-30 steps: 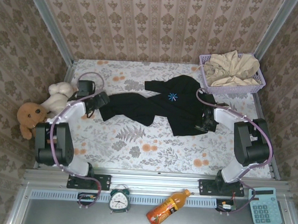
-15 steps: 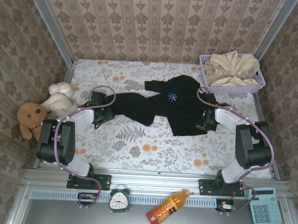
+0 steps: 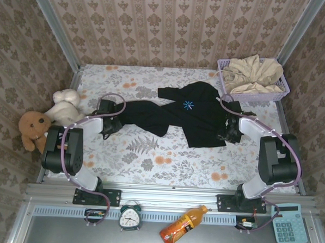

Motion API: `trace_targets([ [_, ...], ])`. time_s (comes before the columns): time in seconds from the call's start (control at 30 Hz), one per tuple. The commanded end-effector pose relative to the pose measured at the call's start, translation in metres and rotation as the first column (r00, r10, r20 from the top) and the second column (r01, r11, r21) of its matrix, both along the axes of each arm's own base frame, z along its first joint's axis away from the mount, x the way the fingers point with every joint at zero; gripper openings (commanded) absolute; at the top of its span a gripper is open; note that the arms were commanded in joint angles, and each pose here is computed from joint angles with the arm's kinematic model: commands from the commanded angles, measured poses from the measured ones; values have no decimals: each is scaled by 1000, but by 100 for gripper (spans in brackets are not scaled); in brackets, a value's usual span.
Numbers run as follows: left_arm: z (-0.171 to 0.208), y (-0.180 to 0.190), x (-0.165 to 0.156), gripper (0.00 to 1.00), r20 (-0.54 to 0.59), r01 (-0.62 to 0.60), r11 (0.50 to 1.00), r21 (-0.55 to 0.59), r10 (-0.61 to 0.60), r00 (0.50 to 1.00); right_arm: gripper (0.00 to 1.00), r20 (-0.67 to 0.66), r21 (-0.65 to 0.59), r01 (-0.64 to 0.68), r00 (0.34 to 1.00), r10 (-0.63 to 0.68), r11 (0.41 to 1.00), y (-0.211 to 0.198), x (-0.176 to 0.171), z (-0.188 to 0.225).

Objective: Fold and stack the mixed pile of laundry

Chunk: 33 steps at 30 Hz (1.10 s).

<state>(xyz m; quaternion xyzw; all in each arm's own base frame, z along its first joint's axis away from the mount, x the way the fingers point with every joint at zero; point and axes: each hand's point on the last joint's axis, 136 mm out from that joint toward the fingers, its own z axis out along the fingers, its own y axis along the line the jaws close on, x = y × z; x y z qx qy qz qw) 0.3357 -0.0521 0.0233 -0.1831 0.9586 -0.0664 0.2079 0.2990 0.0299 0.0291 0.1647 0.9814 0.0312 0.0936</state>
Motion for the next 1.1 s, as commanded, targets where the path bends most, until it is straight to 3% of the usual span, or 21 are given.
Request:
trace_targets([
  [0.0,25,-9,2,0,48,56,998,-29,-54,997,46,-57,31,-1,998,2,1000,7,-18,-11],
  [0.07,33,-11,2,0,67,66,997,-44,-63,996,44,-77,43,6,997,-3,999,11,-22,-18],
  [0.1,34,-13,3,0,71,71,996,-58,-67,995,38,-84,54,6,996,-1,999,14,-22,-22],
  [0.2,37,-15,2,0,75,77,994,-80,-71,995,4,-94,61,-5,996,10,998,19,-21,-24],
  [0.23,36,-15,-2,0,57,79,993,-83,-75,996,0,-99,59,-9,995,14,998,18,-25,-20],
  [0.37,30,-14,-40,0,-11,111,989,-94,-112,994,0,-122,39,-18,992,23,999,11,-62,-4],
  [0.47,35,-19,-56,0,19,114,983,-146,-113,993,0,-86,127,-12,996,23,992,23,-77,8],
  [0.53,56,-22,-41,0,102,113,980,-161,-97,990,0,-27,210,-18,999,24,977,38,-59,22],
  [0.6,90,-23,-7,0,204,124,979,-162,-90,975,0,61,265,-53,997,38,963,52,-20,47],
  [0.73,181,-25,87,0,394,161,975,-152,-90,915,0,270,286,-179,958,100,941,75,90,133],
  [0.9,292,-7,181,0,544,189,963,-194,-55,837,0,536,242,-269,838,103,932,80,199,275],
  [1.0,370,3,203,0,617,239,945,-222,-54,785,0,741,228,-330,669,56,916,75,216,387],
  [1.07,437,6,191,0,713,270,944,-190,-57,699,0,879,229,-359,476,-33,905,59,197,469],
])
